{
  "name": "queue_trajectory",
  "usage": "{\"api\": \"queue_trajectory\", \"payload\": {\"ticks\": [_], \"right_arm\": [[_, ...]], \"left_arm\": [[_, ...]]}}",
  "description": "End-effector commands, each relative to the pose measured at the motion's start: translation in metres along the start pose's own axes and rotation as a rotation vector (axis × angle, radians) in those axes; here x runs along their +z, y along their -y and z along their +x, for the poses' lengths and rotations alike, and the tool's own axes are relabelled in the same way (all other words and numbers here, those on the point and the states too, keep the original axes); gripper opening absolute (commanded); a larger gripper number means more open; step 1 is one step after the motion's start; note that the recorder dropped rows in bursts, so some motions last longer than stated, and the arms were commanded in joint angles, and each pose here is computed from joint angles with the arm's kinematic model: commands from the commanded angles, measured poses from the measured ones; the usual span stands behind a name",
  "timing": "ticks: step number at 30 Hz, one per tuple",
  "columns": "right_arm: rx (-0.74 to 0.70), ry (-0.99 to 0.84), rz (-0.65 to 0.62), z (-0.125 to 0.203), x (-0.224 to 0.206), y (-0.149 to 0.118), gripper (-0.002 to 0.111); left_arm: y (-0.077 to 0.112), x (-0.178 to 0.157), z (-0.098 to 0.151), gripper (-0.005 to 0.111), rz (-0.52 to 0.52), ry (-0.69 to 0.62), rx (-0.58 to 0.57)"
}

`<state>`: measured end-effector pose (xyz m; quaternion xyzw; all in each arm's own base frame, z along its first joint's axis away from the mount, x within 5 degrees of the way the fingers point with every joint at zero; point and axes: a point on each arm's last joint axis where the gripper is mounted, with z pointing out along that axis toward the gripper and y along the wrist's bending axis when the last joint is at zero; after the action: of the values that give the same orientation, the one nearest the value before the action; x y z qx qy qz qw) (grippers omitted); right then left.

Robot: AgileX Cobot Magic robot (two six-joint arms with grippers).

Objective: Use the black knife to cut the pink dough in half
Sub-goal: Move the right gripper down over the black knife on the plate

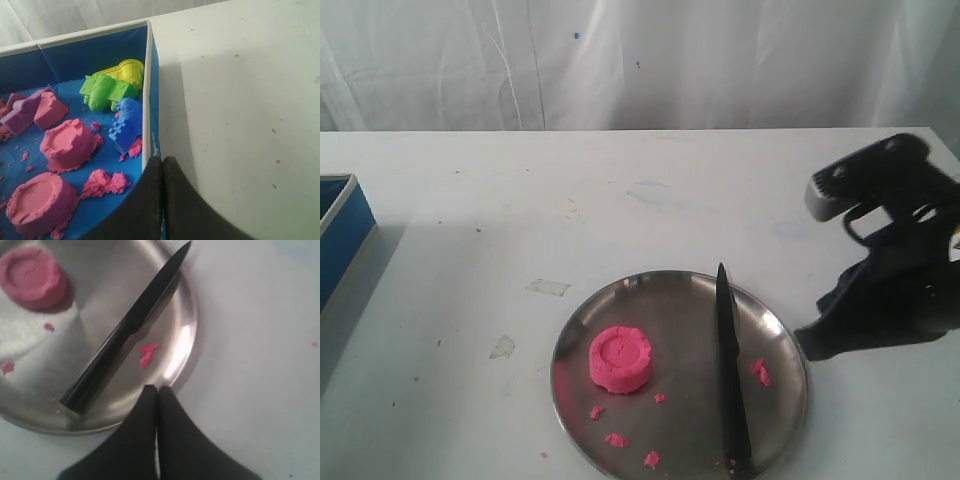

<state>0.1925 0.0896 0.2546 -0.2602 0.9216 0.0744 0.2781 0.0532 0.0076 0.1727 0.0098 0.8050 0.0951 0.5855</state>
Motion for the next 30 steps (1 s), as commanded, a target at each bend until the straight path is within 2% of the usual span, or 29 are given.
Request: {"api": "queue_trajectory", "payload": {"ticks": [1,5,8,11,13,16,18,24,30], "right_arm": [[0.007,-0.176,-0.101,-0.009,0.019,-0.015,0.0],[-0.017,-0.268,-0.16,-0.024,0.036,-0.029,0.0],[0.03,-0.174,-0.141,-0.044,0.068,-0.034,0.0],[0.045,-0.202,-0.133,-0.042,0.095,-0.034,0.0],[0.04,-0.271,-0.138,-0.035,0.108,-0.034,0.009],[0.061,-0.352,-0.142,-0.027,0.119,-0.035,0.035],[0.088,-0.366,-0.135,-0.025,0.123,-0.035,0.046],[0.098,-0.412,-0.13,-0.017,0.142,-0.035,0.047],[0.102,-0.382,-0.121,-0.019,0.146,-0.034,0.044]], "left_arm": [[0.001,0.0,0.0,0.0,0.004,0.007,-0.011],[0.001,0.0,0.0,0.0,0.004,0.007,-0.011],[0.001,0.0,0.0,0.0,0.004,0.007,-0.011],[0.001,0.0,0.0,0.0,0.004,0.007,-0.011],[0.001,0.0,0.0,0.0,0.004,0.007,-0.011],[0.001,0.0,0.0,0.0,0.004,0.007,-0.011],[0.001,0.0,0.0,0.0,0.004,0.007,-0.011],[0.001,0.0,0.0,0.0,0.004,0.007,-0.011],[0.001,0.0,0.0,0.0,0.004,0.007,-0.011]]}}
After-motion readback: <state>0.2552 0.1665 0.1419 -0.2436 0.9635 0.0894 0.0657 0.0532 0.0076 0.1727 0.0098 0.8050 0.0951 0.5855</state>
